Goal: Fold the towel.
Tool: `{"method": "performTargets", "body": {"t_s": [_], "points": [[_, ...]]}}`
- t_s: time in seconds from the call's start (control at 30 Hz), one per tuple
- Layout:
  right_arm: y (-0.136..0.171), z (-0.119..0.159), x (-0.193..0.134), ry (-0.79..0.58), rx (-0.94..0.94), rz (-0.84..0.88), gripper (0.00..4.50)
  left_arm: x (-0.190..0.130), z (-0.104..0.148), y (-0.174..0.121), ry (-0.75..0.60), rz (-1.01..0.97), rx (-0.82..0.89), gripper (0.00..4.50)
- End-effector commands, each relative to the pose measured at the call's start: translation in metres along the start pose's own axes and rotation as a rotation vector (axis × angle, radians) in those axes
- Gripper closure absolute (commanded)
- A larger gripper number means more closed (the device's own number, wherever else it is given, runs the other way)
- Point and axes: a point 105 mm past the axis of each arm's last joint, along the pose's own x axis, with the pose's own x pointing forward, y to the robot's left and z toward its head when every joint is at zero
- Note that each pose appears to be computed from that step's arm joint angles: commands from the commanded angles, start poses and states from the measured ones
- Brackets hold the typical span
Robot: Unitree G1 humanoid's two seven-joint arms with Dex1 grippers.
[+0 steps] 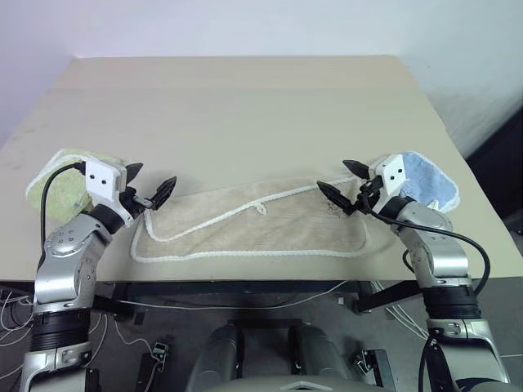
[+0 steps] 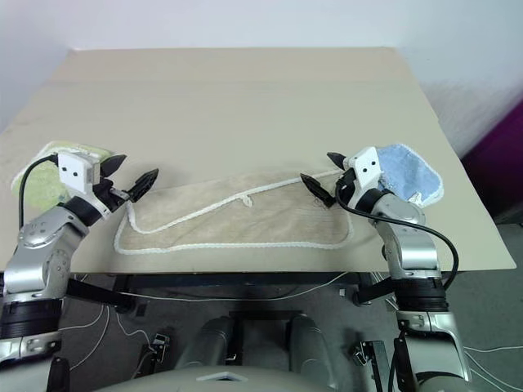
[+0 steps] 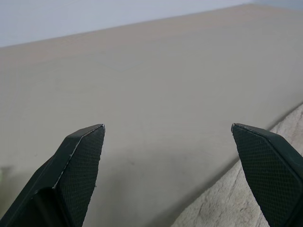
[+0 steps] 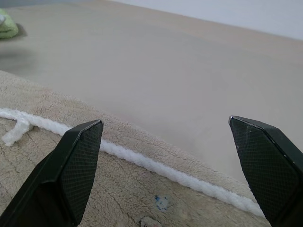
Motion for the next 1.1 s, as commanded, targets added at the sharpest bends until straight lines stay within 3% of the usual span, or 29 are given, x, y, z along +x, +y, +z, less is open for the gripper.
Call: {"method": "performTargets", "body": {"t_s": [0.03, 0.63, 0.87, 1.1], "points": [[0.0, 0.017, 0.005, -0.057, -0.043, 0.011, 0.04, -0.003, 0.016, -0.002, -0.051, 0.004, 0.028, 0.0], [-0.005, 0.025, -0.004, -0.074, -0.068, -0.057, 0.04, 0.012, 0.017, -0.003, -0.027, -0.102, 0.073, 0.0], [0.002, 0.022, 0.0, -0.09, -0.052, -0.064, 0.04, -0.007, 0.015, 0.005, 0.081, -0.273, 0.252, 0.0], [0.006, 0.009, -0.017, -0.072, -0.033, -0.106, 0.04, -0.04, 0.014, 0.014, 0.201, -0.495, 0.399, 0.0]]}}
